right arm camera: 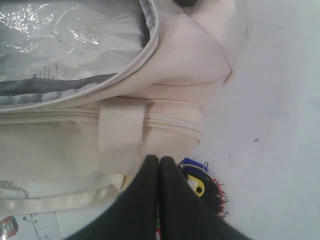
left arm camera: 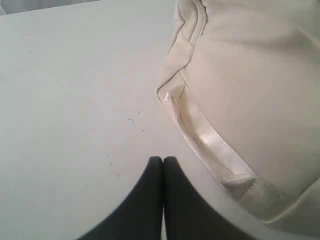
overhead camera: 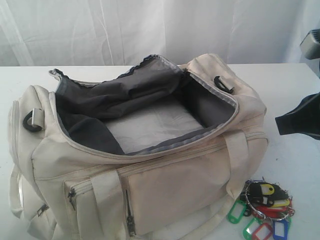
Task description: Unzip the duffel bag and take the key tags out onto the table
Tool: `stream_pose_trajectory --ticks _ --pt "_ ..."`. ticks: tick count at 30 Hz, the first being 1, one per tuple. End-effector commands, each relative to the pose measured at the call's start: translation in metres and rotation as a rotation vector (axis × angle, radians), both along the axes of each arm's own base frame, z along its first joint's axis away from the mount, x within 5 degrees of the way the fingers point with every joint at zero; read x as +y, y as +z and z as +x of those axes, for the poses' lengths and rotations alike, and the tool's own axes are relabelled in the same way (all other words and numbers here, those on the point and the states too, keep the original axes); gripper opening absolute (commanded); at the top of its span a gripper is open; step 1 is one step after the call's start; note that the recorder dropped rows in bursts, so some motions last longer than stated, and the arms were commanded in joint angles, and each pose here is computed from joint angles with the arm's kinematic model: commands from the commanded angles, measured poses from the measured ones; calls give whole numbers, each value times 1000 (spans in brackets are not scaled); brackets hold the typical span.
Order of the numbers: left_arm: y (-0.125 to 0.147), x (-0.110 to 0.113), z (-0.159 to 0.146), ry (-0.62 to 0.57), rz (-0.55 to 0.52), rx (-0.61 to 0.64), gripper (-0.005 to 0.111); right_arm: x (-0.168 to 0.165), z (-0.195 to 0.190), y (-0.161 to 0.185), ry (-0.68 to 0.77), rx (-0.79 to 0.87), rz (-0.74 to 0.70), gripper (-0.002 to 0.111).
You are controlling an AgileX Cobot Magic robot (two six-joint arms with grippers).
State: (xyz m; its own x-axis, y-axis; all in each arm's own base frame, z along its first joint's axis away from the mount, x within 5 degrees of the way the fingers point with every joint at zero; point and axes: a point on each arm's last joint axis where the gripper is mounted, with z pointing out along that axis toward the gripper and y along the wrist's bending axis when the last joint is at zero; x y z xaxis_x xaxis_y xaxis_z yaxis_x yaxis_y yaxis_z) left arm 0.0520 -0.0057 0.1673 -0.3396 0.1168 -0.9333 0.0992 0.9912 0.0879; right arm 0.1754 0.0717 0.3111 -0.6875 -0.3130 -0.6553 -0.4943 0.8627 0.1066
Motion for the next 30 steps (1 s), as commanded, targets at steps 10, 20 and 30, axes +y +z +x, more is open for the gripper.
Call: stream_pose_trajectory --ticks 10,20,30 --pt "0 2 0 82 -146 -1 0 -1 -1 1 -8 -10 7 0" --pt "0 4 0 80 -101 -3 0 -1 -1 1 -8 -10 7 0" --pt "0 4 0 84 -110 -5 0 -1 -1 1 -8 -10 7 0"
